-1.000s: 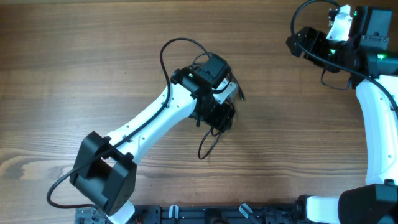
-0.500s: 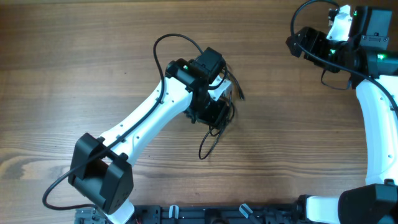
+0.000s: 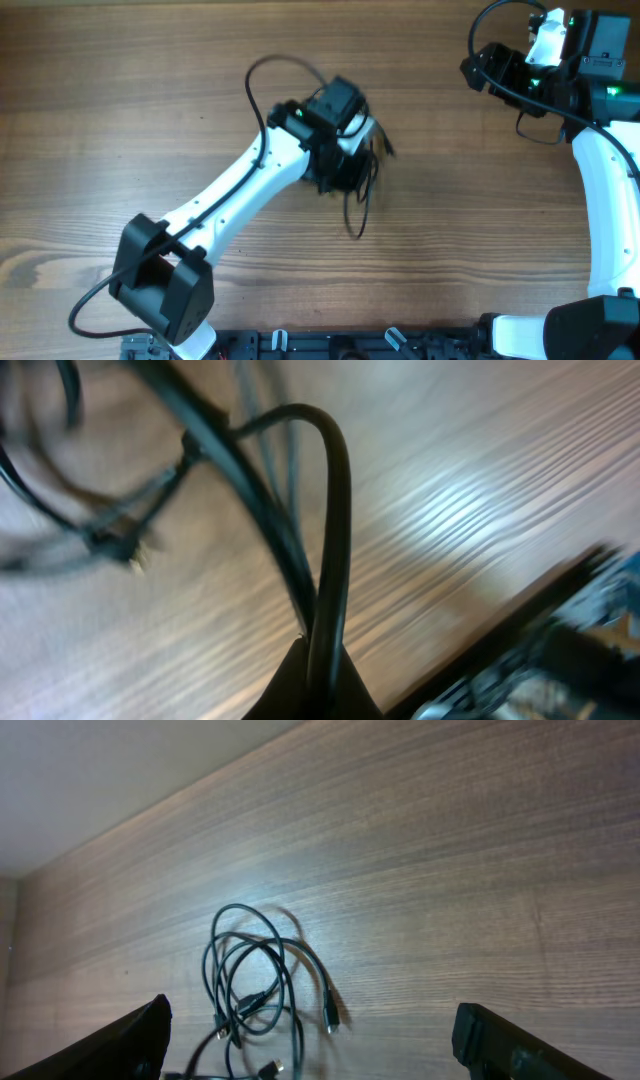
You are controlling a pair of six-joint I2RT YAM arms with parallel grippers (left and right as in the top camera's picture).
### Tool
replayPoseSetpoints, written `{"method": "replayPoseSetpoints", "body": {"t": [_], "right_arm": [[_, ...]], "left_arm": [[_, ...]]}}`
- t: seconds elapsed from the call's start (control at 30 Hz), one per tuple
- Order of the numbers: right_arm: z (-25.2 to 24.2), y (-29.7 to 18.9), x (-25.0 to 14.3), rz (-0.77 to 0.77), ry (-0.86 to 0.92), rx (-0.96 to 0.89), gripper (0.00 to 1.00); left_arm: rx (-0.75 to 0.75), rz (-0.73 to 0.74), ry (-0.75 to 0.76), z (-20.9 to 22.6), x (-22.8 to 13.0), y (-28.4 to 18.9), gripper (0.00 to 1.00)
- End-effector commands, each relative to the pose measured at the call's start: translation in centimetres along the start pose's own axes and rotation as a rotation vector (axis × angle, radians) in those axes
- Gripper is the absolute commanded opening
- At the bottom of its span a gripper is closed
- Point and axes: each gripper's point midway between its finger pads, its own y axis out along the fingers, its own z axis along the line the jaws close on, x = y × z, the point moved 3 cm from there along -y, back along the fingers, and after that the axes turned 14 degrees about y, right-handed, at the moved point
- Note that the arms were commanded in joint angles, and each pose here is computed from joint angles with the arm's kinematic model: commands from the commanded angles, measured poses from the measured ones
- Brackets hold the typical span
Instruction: Untangle cables
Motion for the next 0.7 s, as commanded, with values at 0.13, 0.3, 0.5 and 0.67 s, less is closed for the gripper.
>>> {"method": "replayPoseSetpoints", "body": {"t": [0.13,0.3,0.5,0.67], "right_arm": [[-0.6,0.6,-0.2,0.013,0.020,-0.024,0.94],[-0.7,0.6,-0.3,0.019,0.020,-0.028,0.94],[-0.6,0.6,-0.4,0.024,0.021,-0.021,0.94],[0.2,0.6,-0.8,0.059,0.021,0.039,0.94]], "left_arm": [[-0.022,-0.571,0.174,-6.0,10.8,-18.1,0.04],[-0.008,-0.776,0.157,-5.5,13.0,-24.2,0.04],[-0.081,-0.942,0.099,-4.5,15.0,-28.0,0.04],[-0.255,-1.187,0.074,-5.7,16.6,-34.5,0.04]]}}
